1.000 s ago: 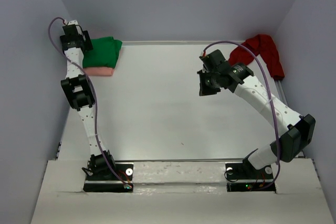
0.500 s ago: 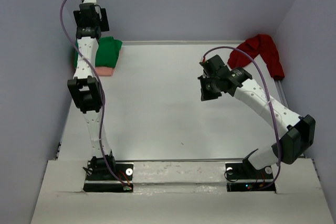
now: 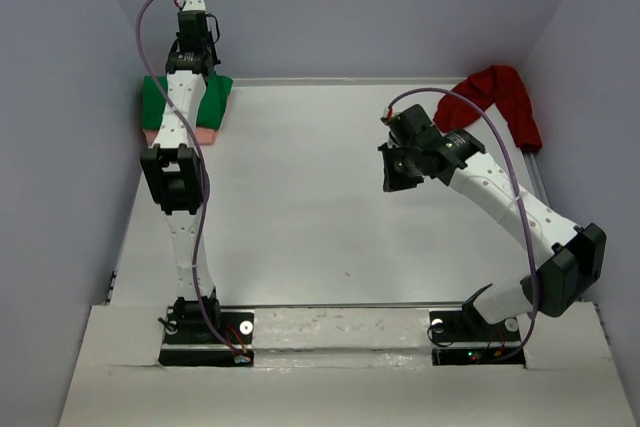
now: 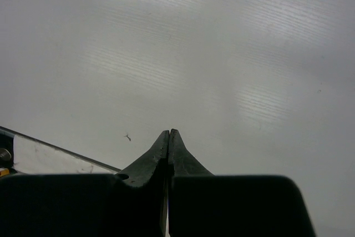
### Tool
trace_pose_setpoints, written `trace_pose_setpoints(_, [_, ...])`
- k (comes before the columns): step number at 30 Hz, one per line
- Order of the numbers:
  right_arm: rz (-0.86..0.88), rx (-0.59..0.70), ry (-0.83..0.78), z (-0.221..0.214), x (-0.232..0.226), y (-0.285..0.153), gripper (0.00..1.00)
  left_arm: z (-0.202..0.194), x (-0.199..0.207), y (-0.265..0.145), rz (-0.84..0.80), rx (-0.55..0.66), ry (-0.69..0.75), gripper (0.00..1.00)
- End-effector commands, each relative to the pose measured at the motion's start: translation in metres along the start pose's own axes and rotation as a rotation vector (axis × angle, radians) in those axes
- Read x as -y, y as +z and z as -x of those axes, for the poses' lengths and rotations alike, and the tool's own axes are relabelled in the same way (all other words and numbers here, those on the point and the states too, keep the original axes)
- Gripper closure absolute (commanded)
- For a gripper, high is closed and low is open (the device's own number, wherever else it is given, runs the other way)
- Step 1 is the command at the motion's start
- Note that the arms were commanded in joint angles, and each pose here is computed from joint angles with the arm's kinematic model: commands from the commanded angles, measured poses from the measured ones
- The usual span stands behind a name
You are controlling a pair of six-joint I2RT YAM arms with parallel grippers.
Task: Fold and stack the t-shirts
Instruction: Neatly place the folded tshirt to the corner
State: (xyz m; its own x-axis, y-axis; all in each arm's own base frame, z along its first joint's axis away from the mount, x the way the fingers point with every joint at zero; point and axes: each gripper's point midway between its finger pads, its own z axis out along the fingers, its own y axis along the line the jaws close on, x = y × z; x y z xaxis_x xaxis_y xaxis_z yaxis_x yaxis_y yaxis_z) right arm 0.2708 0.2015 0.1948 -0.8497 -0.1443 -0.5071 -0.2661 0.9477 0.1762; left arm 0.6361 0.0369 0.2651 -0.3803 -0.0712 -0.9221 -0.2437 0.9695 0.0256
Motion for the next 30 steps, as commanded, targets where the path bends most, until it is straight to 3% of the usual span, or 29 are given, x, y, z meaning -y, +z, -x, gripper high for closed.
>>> trace_pose_setpoints(1, [0.011, 0.079, 0.026, 0.007, 0.002, -0.026, 1.00, -0.029, -0.011, 0.008, 0.008, -0.084, -0.062, 1.00])
trace_pose_setpoints(11, [-0.039, 0.183, 0.053, -0.004, 0.023, -0.047, 1.00, -0.063, -0.063, 0.039, -0.058, -0.199, -0.201, 1.00])
trace_pose_setpoints(18, [-0.056, 0.188, 0.047, -0.008, 0.028, -0.042, 1.00, -0.083, -0.088, 0.048, -0.081, -0.244, -0.283, 1.00])
trace_pose_setpoints(30, [-0.059, 0.167, 0.032, -0.003, 0.025, -0.031, 1.00, -0.137, -0.095, 0.072, -0.074, -0.339, -0.296, 1.00])
